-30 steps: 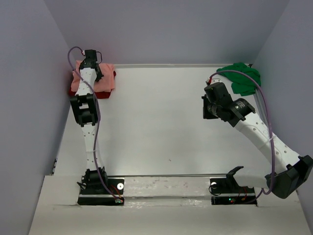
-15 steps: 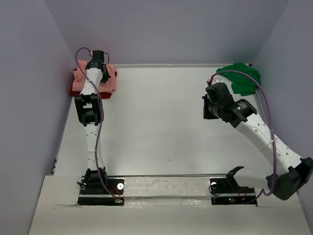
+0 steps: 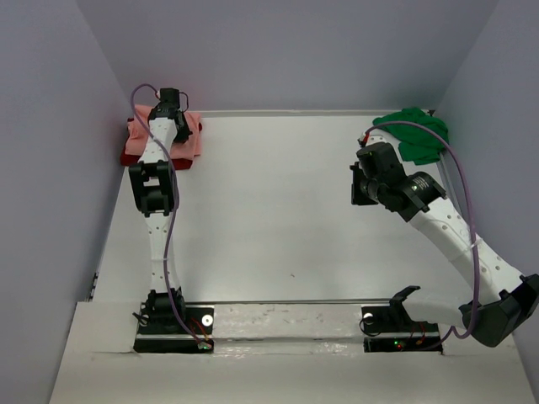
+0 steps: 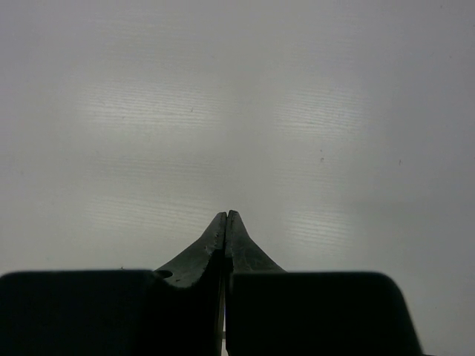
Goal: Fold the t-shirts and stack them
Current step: Put the neatly folded tshirt into the corner of the board with the left arm
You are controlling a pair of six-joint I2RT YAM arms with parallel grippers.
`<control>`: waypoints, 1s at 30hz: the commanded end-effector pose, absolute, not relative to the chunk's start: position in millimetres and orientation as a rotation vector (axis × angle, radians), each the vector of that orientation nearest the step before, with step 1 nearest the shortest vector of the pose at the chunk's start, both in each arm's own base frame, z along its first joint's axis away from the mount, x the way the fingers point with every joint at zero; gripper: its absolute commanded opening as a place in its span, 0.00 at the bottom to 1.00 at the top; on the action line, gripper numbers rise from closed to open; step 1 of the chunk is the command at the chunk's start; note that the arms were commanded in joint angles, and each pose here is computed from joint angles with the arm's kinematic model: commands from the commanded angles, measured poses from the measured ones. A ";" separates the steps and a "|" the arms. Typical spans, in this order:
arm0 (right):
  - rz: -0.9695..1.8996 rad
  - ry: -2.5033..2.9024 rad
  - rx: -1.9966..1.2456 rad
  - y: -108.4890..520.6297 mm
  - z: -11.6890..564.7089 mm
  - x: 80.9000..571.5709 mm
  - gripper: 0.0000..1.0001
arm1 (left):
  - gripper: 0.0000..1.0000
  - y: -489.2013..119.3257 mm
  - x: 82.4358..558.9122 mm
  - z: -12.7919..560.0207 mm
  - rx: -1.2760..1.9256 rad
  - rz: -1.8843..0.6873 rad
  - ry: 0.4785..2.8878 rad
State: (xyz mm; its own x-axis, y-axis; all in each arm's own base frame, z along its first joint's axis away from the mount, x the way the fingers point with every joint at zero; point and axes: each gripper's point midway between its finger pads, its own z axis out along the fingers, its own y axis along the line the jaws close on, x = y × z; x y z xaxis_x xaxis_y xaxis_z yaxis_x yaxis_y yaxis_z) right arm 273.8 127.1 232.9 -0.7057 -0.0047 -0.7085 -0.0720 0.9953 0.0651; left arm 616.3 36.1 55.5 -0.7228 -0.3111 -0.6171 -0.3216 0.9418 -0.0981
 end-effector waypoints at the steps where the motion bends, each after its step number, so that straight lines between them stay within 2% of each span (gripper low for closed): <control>1: 0.155 2.312 -0.043 131.8 244.2 274.3 0.00 | 0.00 -6.2 601.4 32.1 -0.402 -0.114 2.531; 12: 0.173 2.317 -0.048 133.3 242.5 271.4 0.00 | 0.00 -52.9 598.8 30.6 -0.291 -0.165 2.554; 21: 0.173 2.329 -0.049 132.4 235.3 268.4 0.00 | 0.00 -47.3 600.9 43.4 -0.307 -0.104 2.523; 24: 0.172 2.345 -0.053 133.0 228.9 267.2 0.00 | 0.11 -40.8 602.7 48.4 -0.323 -0.062 2.495; 26: 0.173 2.348 -0.057 133.9 226.1 267.7 0.00 | 0.25 -38.7 603.9 60.2 -0.332 -0.061 2.462; 27: 0.175 2.355 -0.058 134.8 222.9 267.6 0.00 | 0.36 -38.3 604.9 71.1 -0.339 -0.060 2.432; 30: 0.176 2.369 -0.060 135.5 216.7 266.4 0.00 | 0.48 -33.5 607.7 101.7 -0.365 -0.048 2.345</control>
State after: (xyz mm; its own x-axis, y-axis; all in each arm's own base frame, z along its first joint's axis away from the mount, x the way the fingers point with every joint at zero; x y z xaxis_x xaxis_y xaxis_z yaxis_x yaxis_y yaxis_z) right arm 263.7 127.8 213.2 -0.7393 -0.0127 -0.6732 -0.0838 0.9938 0.0733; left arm 614.1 -44.8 50.2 -0.7482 -0.2605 -0.6102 -0.2065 0.9654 -0.1590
